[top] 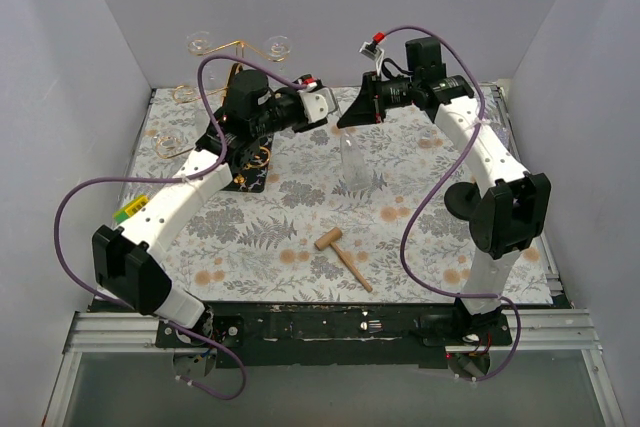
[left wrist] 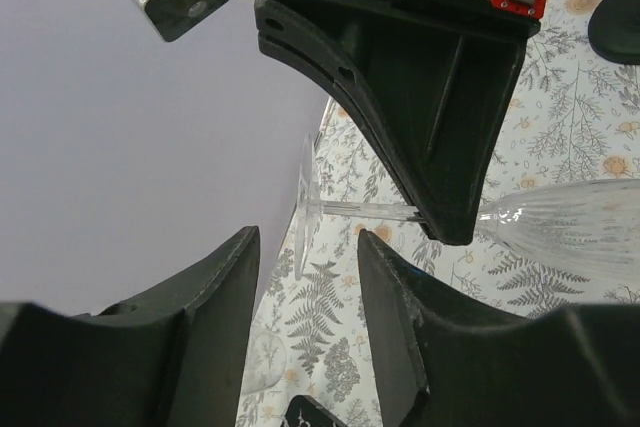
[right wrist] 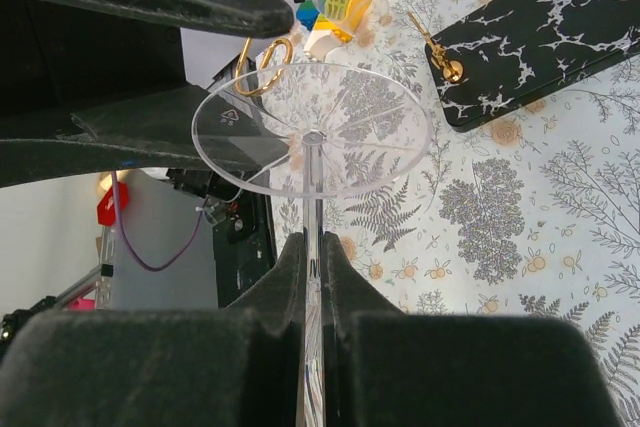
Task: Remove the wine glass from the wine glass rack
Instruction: Place the wine glass at the center of the board.
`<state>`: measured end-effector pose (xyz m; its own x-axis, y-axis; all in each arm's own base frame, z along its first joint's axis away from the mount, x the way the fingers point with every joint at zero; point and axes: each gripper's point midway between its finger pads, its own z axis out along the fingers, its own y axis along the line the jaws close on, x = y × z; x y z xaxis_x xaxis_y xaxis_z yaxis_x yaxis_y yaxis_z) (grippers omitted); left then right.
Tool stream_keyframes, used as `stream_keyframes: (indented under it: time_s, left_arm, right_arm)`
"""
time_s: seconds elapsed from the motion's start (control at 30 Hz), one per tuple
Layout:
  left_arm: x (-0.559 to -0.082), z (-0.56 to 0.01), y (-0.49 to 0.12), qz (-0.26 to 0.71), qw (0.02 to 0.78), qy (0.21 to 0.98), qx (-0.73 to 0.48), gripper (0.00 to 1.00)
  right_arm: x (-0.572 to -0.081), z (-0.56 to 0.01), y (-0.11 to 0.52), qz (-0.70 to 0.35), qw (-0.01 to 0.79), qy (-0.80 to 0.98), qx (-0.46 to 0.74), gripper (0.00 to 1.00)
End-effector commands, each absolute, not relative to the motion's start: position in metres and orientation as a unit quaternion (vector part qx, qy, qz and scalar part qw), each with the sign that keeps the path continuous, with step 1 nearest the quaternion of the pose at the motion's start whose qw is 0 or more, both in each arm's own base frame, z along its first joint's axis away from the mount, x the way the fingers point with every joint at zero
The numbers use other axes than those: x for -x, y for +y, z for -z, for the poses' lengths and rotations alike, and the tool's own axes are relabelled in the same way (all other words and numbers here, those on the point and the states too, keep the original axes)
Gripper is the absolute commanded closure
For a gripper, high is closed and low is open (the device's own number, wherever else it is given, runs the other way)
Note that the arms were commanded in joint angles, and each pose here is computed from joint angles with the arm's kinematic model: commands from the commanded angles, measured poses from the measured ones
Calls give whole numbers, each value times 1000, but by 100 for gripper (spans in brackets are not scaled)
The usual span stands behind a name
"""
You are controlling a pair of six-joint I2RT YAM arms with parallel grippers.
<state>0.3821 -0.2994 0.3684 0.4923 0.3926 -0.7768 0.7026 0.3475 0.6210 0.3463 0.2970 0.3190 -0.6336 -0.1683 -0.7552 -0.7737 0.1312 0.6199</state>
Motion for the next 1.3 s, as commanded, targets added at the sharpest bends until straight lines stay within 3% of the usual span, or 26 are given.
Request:
stream_keyframes:
  time_s: [0.0,0.2,0.37,0.5,0.57,0.63,0.67,0.7,0.9,1.1,1.27]
  left_arm:
    - [-383,-384,-304,115,671,474,-558,59]
    - [-381,-379,-305,113,665,471,-569,69]
    - [-380,-376,-306,114,661,471,-573,99]
    - [-379,-376,-306,115,663,470,-571,100]
    - [-380,-374,-305,114,661,475,-570,100]
    - [-381,-374,-304,114,661,480,-564,100]
    - [-381,-375,-303,116,662,485,-559,100]
    - [-382,-375,-301,117,662,492,-553,100]
    - [-379,-373,-291,152,644,564,-494,100]
    - [-371,-372,-279,243,578,653,-424,100]
    - [-369,-379,-254,337,521,692,-370,100]
  right_arm:
    - [-338,-342,300,-571,290,674,368,99]
    - [-338,-342,300,-568,293,675,369,99]
    - [-338,-340,300,-565,295,676,369,99]
    - [-338,-339,301,-569,291,675,370,98]
    - [-338,-340,301,-569,293,671,374,75]
    - [-338,-341,301,-574,298,661,381,35]
    - [-336,-344,299,-578,303,651,388,22]
    - [-337,-348,296,-578,315,642,394,16]
    - [-374,-393,259,-502,458,625,385,13]
    - [-389,-449,219,-310,656,557,404,17]
    - [-391,-444,194,-192,703,541,419,20]
